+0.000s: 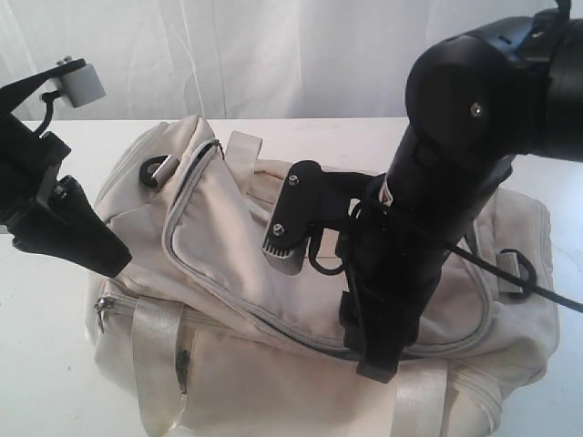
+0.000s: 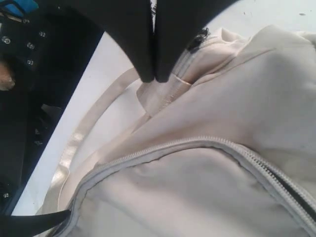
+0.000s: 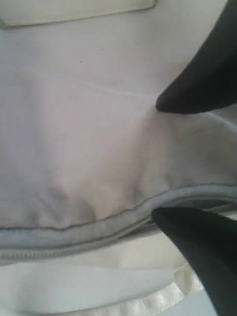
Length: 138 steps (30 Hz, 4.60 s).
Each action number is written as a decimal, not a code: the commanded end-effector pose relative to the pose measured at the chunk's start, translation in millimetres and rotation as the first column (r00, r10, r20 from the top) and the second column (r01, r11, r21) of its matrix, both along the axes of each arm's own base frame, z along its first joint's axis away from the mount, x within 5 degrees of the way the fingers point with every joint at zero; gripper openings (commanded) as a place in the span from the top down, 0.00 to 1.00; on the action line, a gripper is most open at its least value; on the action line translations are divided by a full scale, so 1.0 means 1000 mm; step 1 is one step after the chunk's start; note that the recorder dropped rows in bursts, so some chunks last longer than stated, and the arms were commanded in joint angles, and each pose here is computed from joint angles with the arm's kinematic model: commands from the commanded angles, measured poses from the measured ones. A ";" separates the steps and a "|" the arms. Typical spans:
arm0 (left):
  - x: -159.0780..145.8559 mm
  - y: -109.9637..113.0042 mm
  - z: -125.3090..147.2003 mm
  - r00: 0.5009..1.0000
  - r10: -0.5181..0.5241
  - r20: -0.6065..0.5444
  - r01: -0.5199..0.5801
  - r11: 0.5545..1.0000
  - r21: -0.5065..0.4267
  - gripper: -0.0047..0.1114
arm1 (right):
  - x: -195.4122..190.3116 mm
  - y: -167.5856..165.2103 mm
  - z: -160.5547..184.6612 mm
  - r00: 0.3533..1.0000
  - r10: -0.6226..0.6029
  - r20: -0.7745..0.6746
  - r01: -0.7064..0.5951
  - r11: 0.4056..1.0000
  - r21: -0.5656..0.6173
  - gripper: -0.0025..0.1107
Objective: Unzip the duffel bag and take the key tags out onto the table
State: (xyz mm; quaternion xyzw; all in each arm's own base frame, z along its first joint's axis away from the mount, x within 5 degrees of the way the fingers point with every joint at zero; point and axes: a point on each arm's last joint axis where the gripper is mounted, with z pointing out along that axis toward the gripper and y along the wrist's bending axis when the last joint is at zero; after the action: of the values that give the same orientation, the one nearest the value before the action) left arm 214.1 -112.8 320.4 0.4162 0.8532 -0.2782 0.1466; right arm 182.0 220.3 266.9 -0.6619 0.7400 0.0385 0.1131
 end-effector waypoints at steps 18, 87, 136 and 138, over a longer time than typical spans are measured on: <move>-0.006 -0.002 0.002 1.000 -0.017 -0.023 0.016 1.000 -0.027 0.96 | 0.010 -0.003 -0.020 0.999 -0.006 0.049 0.010 0.998 -0.068 0.98; -0.009 -0.003 0.003 0.998 -0.033 -0.050 0.030 0.999 -0.045 0.96 | 0.254 -0.071 0.086 0.675 -0.713 -0.188 0.675 0.495 0.547 0.42; -0.009 -0.005 0.004 0.998 -0.049 -0.043 0.045 0.996 -0.071 0.96 | 0.219 0.091 0.002 0.708 -0.687 0.165 0.398 0.580 0.710 0.98; -0.009 -0.005 0.004 0.998 -0.049 -0.043 0.045 0.996 -0.071 0.96 | 0.218 0.095 -0.004 0.728 -0.672 0.131 0.410 0.581 0.703 0.98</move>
State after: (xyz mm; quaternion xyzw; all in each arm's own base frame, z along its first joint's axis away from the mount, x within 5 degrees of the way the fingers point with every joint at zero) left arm 210.2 -116.5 322.3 0.4187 0.8425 -0.3089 0.1395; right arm 400.9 311.3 262.1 -0.3177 0.8136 0.0862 0.4792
